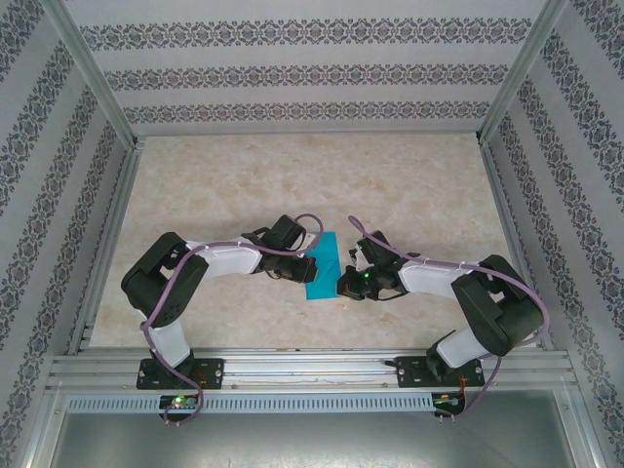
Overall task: Fold a paper plane with a square sheet of paper (fold left side to right side)
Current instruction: Fold the triangle a second time at the center of the table.
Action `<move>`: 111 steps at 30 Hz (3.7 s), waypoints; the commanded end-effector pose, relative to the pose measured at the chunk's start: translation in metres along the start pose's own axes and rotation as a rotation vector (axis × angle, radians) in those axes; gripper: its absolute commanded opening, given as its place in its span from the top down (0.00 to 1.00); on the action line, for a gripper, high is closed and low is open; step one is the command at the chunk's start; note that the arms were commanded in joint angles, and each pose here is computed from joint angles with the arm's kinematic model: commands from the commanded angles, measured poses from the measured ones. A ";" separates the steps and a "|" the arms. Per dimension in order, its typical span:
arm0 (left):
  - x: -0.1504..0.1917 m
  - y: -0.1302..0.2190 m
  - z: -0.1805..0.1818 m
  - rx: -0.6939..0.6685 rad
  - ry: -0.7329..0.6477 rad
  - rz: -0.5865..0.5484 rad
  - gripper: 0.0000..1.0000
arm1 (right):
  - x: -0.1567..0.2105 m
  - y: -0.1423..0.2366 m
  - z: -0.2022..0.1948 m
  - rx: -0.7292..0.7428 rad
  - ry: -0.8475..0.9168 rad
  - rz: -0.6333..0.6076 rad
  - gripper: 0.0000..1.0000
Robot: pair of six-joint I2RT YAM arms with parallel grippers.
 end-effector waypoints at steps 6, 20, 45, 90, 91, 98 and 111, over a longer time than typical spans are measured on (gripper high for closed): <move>-0.001 0.000 0.011 -0.023 0.008 0.004 0.99 | 0.003 -0.007 -0.016 0.103 -0.017 0.005 1.00; -0.002 -0.004 0.012 -0.004 0.008 0.010 0.99 | 0.003 -0.007 -0.015 0.103 -0.015 0.008 1.00; 0.007 -0.012 0.018 -0.028 0.006 0.082 0.99 | -0.015 0.018 0.052 -0.226 0.053 -0.117 1.00; -0.003 0.006 0.013 -0.058 0.002 0.035 0.83 | -0.027 -0.030 0.021 -0.014 -0.023 -0.103 1.00; -0.006 0.011 0.011 -0.059 0.002 0.022 0.81 | -0.027 -0.030 0.020 -0.011 -0.026 -0.103 1.00; -0.017 0.048 0.000 -0.085 -0.005 -0.050 0.72 | -0.026 -0.030 0.020 -0.017 -0.025 -0.107 1.00; 0.011 0.043 -0.033 0.179 0.101 -0.017 0.84 | -0.025 -0.030 0.020 -0.021 -0.021 -0.100 1.00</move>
Point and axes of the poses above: each hand's point on the last joint's axis, 136 mm out from that joint toward the fingers, its own y axis back along the fingers, its own z axis along the line the jaws close on, x = y × z, the point moved 9 cm from there along y, back along the fingers, and after that the axes turned 15 degrees about -y, right-handed, at the moved point
